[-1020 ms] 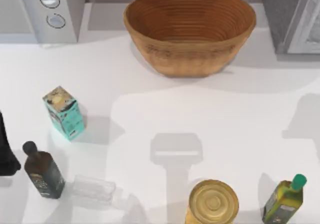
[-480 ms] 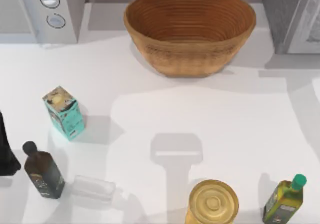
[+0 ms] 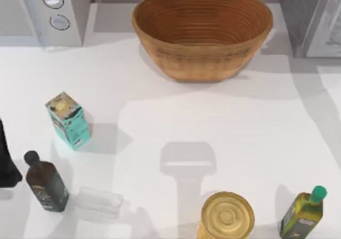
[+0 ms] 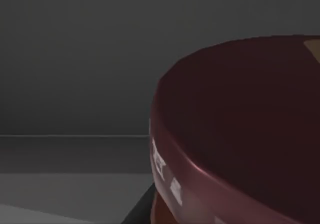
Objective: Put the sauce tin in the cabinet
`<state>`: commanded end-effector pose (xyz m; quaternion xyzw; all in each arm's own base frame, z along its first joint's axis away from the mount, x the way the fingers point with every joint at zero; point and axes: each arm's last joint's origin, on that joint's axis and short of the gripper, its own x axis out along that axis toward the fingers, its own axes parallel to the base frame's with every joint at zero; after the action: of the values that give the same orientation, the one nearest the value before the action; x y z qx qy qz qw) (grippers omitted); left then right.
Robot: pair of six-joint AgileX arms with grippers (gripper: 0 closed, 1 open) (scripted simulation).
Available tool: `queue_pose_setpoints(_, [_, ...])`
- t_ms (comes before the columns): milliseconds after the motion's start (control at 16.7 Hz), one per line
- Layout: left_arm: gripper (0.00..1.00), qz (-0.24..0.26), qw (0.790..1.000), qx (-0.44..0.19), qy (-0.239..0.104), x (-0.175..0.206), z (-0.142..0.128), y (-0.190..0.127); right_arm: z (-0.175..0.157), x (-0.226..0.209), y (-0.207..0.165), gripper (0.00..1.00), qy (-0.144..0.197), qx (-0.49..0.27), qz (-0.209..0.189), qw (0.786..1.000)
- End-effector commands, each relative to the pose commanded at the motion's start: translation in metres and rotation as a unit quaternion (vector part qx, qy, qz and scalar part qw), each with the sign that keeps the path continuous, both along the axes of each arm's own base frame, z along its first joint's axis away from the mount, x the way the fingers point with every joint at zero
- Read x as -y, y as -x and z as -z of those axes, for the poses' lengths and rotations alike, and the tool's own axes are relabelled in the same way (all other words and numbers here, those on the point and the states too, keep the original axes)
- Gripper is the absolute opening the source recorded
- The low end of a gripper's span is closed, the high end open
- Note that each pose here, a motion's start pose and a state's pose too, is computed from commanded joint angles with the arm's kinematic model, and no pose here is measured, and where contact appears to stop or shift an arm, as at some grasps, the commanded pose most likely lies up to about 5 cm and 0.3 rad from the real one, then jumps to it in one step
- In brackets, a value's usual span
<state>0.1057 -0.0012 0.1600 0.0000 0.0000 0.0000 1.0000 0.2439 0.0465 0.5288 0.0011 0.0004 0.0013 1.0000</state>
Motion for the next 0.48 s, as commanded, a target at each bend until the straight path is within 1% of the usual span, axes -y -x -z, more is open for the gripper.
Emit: queue_pose_setpoints(480, [1.0, 0.0, 1.0, 0.0, 0.0, 0.0, 0.0, 0.0, -0.0017, 0.0001, -0.0066, 0.0, 0.0, 0.0, 0.001, 1.0])
